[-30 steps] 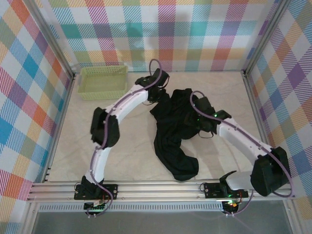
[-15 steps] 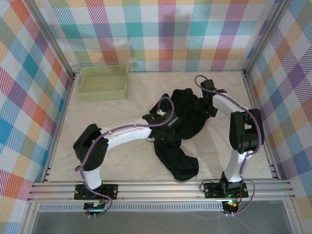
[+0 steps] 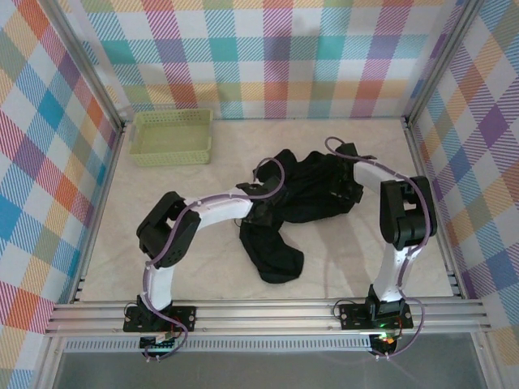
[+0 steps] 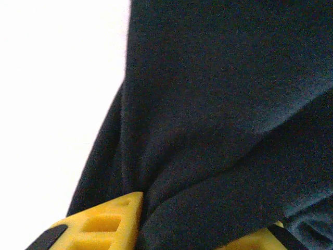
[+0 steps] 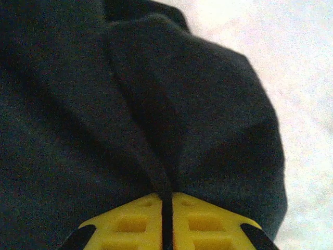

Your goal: Fold the inside-out t-shirt

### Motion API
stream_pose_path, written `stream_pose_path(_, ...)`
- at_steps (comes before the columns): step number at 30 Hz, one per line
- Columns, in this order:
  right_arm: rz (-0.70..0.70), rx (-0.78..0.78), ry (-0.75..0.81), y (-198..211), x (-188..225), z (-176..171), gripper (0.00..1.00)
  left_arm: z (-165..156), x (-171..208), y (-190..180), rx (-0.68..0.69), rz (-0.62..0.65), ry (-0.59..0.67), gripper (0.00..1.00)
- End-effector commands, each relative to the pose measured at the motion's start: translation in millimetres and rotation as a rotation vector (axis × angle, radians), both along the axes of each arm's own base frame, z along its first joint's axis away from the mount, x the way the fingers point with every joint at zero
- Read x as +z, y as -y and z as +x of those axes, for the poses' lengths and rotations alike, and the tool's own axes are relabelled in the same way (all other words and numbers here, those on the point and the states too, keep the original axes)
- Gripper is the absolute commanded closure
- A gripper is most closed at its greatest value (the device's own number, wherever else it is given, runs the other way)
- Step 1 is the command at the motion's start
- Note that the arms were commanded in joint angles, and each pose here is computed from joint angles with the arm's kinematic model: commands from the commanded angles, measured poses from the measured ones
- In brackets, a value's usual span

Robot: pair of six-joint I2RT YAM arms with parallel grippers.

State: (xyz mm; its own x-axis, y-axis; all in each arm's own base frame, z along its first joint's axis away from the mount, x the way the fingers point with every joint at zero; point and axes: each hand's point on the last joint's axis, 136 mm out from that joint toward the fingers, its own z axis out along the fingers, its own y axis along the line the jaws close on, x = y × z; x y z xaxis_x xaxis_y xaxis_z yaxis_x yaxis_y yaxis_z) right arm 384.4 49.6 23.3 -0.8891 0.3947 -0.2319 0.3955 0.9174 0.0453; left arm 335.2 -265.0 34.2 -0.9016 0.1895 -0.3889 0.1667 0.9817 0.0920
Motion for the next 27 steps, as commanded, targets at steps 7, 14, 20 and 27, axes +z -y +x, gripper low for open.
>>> stream_pose_path(7, 0.024, -0.027, -0.002, 6.7, 19.5, -84.7, 0.85, 93.7, 36.1, -50.4, -0.008, 0.203, 0.126, 0.53)
stream_pose_path(14, -0.007, -0.033, 0.099, 18.2, 57.0, -98.3, 0.54, 62.0, 102.6, -39.1, 0.012, 0.175, 0.238, 0.23)
stream_pose_path(20, 0.054, -0.026, 0.094, 8.7, 42.7, -101.1, 0.33, -17.7, 69.8, -46.1, 0.06, 0.034, 0.149, 0.08)
stream_pose_path(27, 0.179, -0.008, 0.048, -16.2, 18.2, -91.6, 0.31, -21.9, 13.8, -93.3, 0.166, 0.177, 0.079, 0.02)
